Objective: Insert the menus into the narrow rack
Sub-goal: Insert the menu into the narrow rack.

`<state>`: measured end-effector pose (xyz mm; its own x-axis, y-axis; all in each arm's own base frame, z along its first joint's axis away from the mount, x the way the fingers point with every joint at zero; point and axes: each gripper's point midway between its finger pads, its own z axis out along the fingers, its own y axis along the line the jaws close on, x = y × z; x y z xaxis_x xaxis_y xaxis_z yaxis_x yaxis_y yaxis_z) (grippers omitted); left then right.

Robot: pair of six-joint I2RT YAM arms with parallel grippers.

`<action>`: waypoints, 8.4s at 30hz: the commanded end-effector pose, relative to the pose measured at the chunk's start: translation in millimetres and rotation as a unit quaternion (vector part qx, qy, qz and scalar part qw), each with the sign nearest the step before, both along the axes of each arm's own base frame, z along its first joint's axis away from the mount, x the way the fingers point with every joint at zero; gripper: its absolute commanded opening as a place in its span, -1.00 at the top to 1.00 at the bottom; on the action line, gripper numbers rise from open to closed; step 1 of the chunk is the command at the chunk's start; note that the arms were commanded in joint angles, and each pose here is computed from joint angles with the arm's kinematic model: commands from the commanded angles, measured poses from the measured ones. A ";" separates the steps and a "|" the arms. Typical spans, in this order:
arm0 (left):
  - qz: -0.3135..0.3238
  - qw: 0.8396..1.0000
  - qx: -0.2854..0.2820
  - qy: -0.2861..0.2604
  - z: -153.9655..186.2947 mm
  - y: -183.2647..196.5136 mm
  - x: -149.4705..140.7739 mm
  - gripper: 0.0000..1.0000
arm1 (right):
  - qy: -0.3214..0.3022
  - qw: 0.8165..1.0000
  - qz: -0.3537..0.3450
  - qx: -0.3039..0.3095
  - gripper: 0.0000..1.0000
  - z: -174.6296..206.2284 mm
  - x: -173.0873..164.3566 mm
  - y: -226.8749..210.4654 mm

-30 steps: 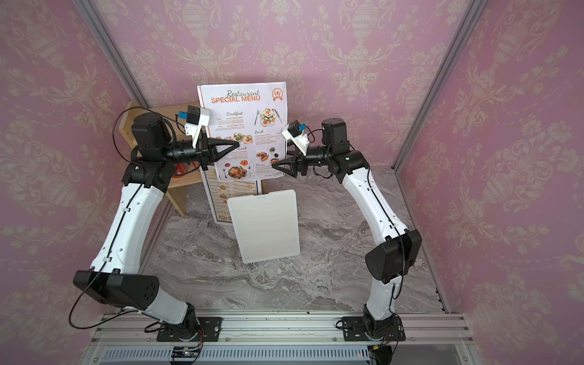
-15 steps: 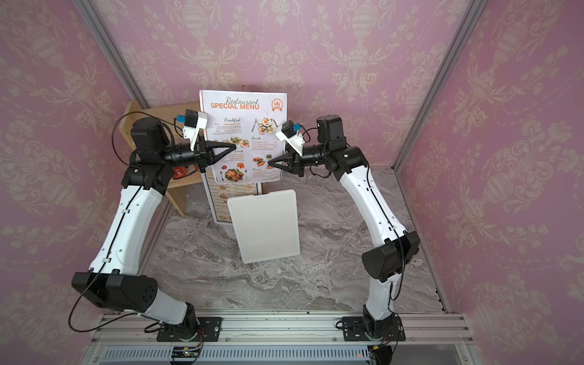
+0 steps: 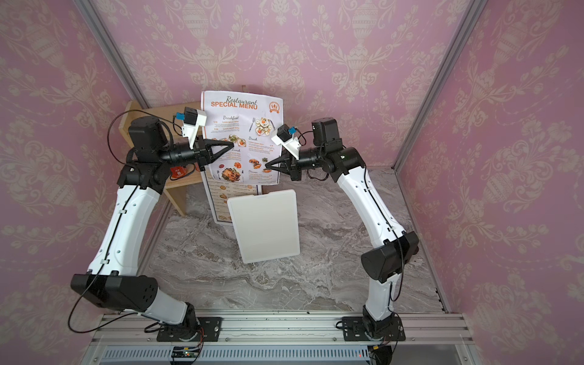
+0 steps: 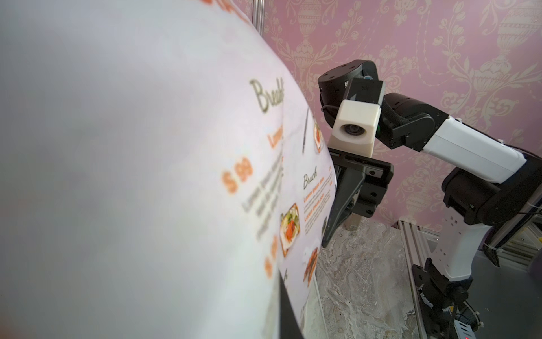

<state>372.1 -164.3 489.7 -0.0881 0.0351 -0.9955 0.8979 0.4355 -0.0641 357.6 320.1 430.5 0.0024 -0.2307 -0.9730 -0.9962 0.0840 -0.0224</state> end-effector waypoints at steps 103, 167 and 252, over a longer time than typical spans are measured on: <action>0.137 0.985 0.003 0.109 -45.3 65.6 17.3 1.00 | 0.174 0.984 -0.003 -0.048 0.99 -45.8 -1.0 35.1; 0.140 0.976 0.040 0.159 -59.0 49.7 35.8 0.58 | 0.295 0.952 -0.051 -0.061 1.00 -87.6 33.4 40.8; 0.082 0.985 -0.012 0.153 -8.4 -13.4 50.2 1.00 | 0.321 0.944 -0.046 -0.061 1.00 -87.9 25.6 -4.0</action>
